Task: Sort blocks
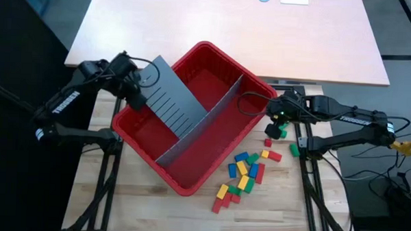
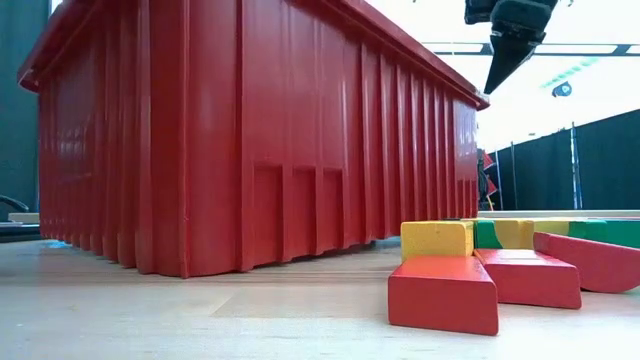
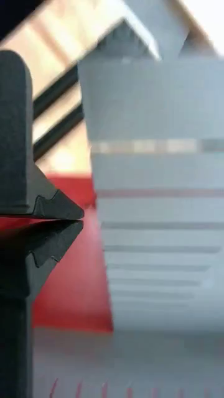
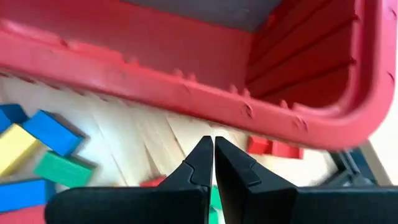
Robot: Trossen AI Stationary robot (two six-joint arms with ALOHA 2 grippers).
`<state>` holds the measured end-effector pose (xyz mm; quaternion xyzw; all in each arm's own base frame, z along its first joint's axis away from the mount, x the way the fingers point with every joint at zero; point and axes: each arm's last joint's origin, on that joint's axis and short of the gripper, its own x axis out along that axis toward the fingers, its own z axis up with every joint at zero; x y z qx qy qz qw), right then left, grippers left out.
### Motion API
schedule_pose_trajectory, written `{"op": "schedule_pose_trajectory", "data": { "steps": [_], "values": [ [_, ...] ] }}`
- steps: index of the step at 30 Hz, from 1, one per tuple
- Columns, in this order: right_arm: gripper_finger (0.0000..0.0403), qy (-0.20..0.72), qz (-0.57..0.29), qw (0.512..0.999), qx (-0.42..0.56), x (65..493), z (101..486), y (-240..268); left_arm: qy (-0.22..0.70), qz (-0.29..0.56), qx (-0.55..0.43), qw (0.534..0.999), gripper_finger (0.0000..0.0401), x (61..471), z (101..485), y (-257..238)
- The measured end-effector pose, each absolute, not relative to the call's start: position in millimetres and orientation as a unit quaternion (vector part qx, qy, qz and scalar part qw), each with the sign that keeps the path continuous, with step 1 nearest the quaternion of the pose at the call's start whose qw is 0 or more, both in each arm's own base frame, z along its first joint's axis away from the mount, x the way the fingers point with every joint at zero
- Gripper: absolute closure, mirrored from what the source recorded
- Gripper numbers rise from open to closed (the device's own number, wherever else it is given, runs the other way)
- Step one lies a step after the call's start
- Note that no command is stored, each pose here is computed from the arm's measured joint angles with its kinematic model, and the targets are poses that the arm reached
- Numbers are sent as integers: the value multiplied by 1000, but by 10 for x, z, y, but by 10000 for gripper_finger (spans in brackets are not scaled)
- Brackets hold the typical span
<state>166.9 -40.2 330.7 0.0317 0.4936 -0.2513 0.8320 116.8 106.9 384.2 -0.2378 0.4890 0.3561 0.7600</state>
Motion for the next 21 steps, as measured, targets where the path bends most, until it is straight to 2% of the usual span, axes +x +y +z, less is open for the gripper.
{"op": "schedule_pose_trajectory", "data": {
  "steps": [6, 12, 21],
  "values": [
    [403, 506, -287, 813, 12, 1570, 3315, -415, 476, 412, -209, 748, 401, 1106, 3976, 1062],
    [403, 504, -333, 797, 10, 1470, 3339, -486, 518, 438, -221, 701, 401, 1077, 3886, 1060],
    [403, 490, -392, 778, 10, 1451, 3353, -645, 527, 460, -227, 678, 401, 1122, 3802, 1116]
  ]
}}
